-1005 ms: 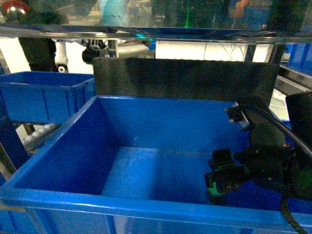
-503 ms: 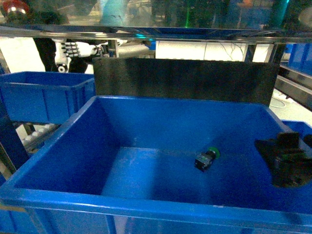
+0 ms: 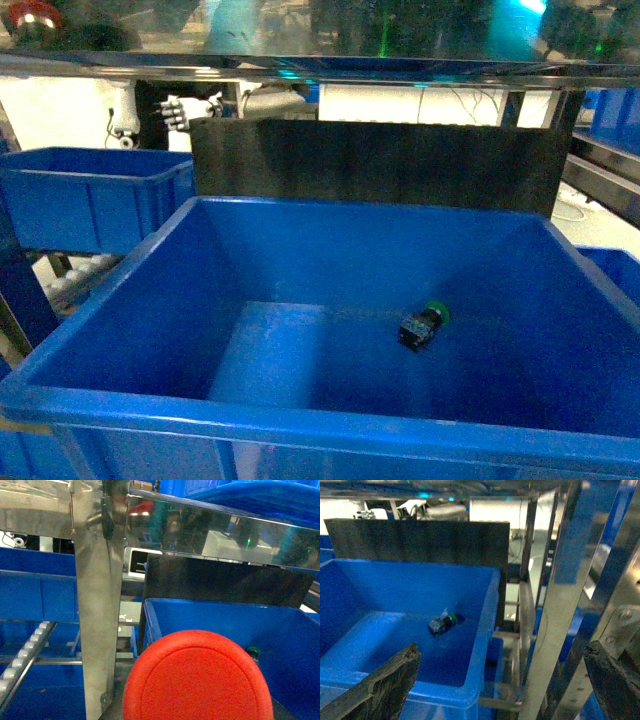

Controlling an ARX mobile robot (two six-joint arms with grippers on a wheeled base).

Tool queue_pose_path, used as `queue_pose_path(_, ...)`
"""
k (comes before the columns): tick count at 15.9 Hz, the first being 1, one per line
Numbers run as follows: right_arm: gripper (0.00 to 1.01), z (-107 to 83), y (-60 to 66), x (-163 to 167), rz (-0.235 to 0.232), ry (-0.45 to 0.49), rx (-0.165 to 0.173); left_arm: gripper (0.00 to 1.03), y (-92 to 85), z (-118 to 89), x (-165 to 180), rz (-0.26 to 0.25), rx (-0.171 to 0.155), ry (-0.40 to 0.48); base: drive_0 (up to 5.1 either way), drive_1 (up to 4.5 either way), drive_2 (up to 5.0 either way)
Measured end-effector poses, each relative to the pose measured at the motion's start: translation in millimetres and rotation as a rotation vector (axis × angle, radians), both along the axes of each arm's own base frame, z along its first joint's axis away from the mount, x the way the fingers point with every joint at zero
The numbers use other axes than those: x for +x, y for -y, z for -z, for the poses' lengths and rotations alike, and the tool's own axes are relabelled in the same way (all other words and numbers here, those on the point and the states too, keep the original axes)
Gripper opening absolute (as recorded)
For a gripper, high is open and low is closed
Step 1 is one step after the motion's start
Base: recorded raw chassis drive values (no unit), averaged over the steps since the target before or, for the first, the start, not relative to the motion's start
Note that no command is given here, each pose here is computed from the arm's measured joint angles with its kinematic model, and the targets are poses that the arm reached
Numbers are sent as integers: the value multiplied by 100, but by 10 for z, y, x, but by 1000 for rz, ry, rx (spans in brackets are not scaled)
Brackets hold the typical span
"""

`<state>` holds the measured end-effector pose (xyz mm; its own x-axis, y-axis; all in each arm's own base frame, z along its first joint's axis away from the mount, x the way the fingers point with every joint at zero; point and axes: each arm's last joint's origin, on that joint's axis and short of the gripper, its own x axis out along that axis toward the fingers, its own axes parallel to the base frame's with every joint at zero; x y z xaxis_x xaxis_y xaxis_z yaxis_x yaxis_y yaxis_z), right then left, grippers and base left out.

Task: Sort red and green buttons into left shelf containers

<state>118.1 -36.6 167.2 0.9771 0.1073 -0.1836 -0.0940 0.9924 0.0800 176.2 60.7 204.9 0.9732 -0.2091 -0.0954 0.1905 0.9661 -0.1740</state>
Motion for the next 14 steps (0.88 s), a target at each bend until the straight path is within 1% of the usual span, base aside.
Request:
queue_pose_path(1, 98, -56, -13, -54, -18, 58, -41, 24, 0, 0, 0, 0, 0, 0, 0, 0, 0)
queue_pose_path(2, 98, -75, -21, -61, -34, 76, -64, 24, 0, 0, 0, 0, 0, 0, 0, 0, 0)
queue_pose_path(4, 98, -43, -24, -55, -40, 54, -62, 24, 3, 9, -2, 3, -5, -10, 0, 0, 0)
queue_pose_path(6, 98, -48, -24, -56, -40, 59, -67, 24, 78, 83, -25, 76, -24, -58, 0, 0, 0)
queue_pose_path(8, 98, -48, -24, -56, -40, 60, -69, 24, 209, 162, -38, 166, 7, -82, 0, 0, 0)
queue_pose_path(9, 98, -48, -24, -56, -40, 60, -69, 24, 264, 178, -30, 187, 28, -80, 0, 0, 0)
queue_pose_path(10, 98, -48, -24, -56, -40, 60, -69, 24, 342, 217, -4, 213, 56, -76, 0, 0, 0)
queue_pose_path(11, 98, -48, -24, -56, -40, 60, -69, 24, 423, 267, 38, 237, 71, -89, 0, 0, 0)
queue_pose_path(12, 98, -48, -24, -56, -40, 60, -69, 24, 547, 339, 99, 268, 101, -95, 0, 0, 0)
queue_pose_path(14, 98, -48, -24, -56, -40, 60, -69, 24, 795, 482, 238, 301, 136, -115, 0, 0, 0)
